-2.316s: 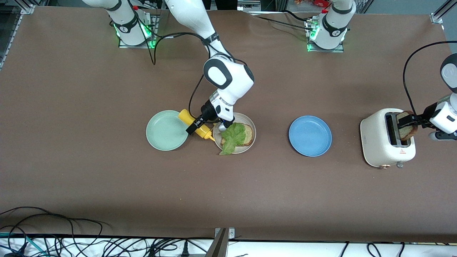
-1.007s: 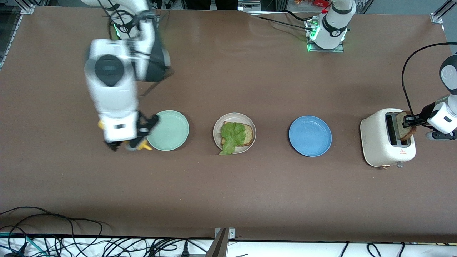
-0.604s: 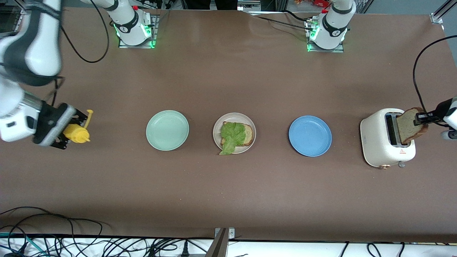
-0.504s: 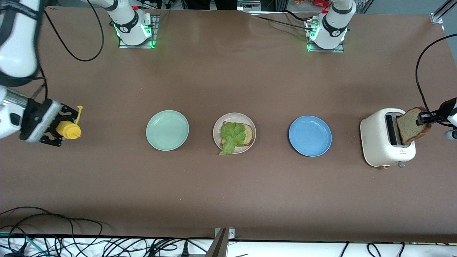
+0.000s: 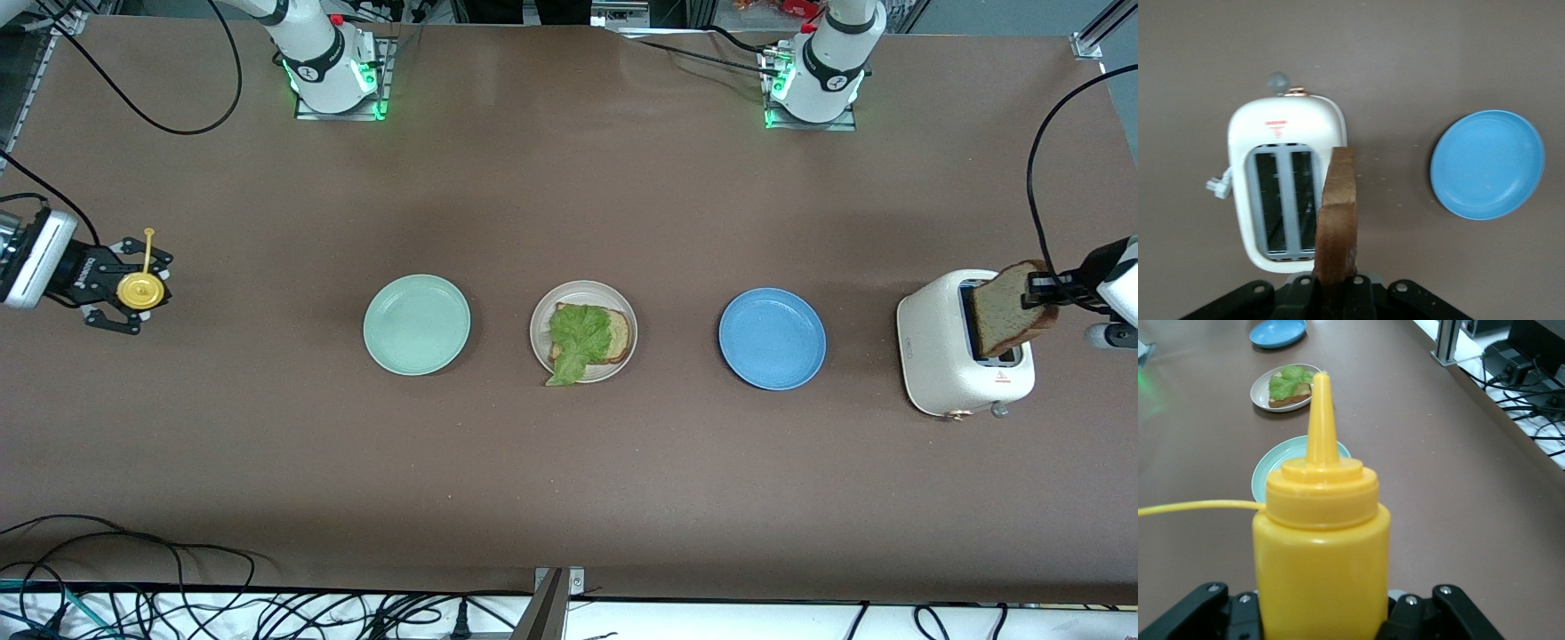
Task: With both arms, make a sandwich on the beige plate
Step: 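Return the mustard bottle while the left gripper lifts the toaster bread, then carry the bread slice over the beige plate with the left gripper, then lower the bread onto the lettuce while the right gripper releases the mustard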
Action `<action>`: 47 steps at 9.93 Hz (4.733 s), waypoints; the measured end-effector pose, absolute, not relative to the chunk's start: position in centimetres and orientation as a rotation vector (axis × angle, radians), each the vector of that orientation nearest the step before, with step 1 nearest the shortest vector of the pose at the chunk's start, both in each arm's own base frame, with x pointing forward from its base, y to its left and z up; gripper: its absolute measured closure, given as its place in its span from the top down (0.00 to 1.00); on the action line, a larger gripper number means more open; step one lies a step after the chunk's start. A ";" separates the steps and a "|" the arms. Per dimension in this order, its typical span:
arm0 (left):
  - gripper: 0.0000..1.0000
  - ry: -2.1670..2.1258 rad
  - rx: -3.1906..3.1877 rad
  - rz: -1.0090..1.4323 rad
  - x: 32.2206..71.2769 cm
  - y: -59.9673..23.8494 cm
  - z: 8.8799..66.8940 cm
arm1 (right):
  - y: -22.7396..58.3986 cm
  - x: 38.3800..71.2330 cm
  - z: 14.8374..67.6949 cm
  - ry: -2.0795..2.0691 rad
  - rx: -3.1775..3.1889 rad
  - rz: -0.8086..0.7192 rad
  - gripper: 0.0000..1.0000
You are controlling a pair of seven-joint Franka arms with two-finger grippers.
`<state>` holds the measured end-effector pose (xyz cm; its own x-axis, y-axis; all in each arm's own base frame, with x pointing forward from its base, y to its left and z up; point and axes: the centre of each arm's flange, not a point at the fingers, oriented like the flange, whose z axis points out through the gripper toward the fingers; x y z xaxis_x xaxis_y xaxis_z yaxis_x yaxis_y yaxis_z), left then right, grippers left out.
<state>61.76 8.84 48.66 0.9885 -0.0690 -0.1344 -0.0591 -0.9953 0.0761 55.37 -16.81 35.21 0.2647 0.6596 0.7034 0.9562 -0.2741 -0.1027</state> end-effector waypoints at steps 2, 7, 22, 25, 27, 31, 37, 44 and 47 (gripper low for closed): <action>0.09 -0.101 2.868 -0.249 62.1 4.8 47.6 | -17.9 51.9 30.3 -1.400 -1.970 -0.836 0.06; 0.09 -0.202 2.445 -0.366 63.9 -5.2 40.0 | -16.7 48.8 17.4 -1.193 -1.732 -1.096 0.06; 0.09 -0.088 1.745 -0.269 65.4 -17.2 22.0 | -17.6 49.9 11.3 -1.060 -1.626 -1.189 0.83; 0.09 -0.039 1.818 -0.204 65.0 -22.9 20.8 | -19.7 49.4 11.0 -1.054 -1.651 -1.164 1.00; 0.09 -0.010 1.851 -0.192 64.2 -24.8 19.7 | -21.3 48.2 10.8 -1.020 -1.678 -1.061 1.00; 0.09 0.094 1.879 -0.149 62.9 -27.7 18.3 | -24.0 46.5 10.8 -0.966 -1.736 -0.924 1.00; 0.09 0.083 1.903 -0.160 60.4 -29.3 17.1 | -29.9 45.9 15.9 -0.931 -1.827 -0.739 1.00; 0.33 0.053 1.912 -0.141 59.9 -28.9 16.6 | -30.4 52.7 35.2 -1.014 -2.036 -0.486 1.00; 0.79 0.043 1.921 -0.113 60.3 -27.9 16.6 | -30.1 54.5 37.5 -1.035 -2.072 -0.461 1.00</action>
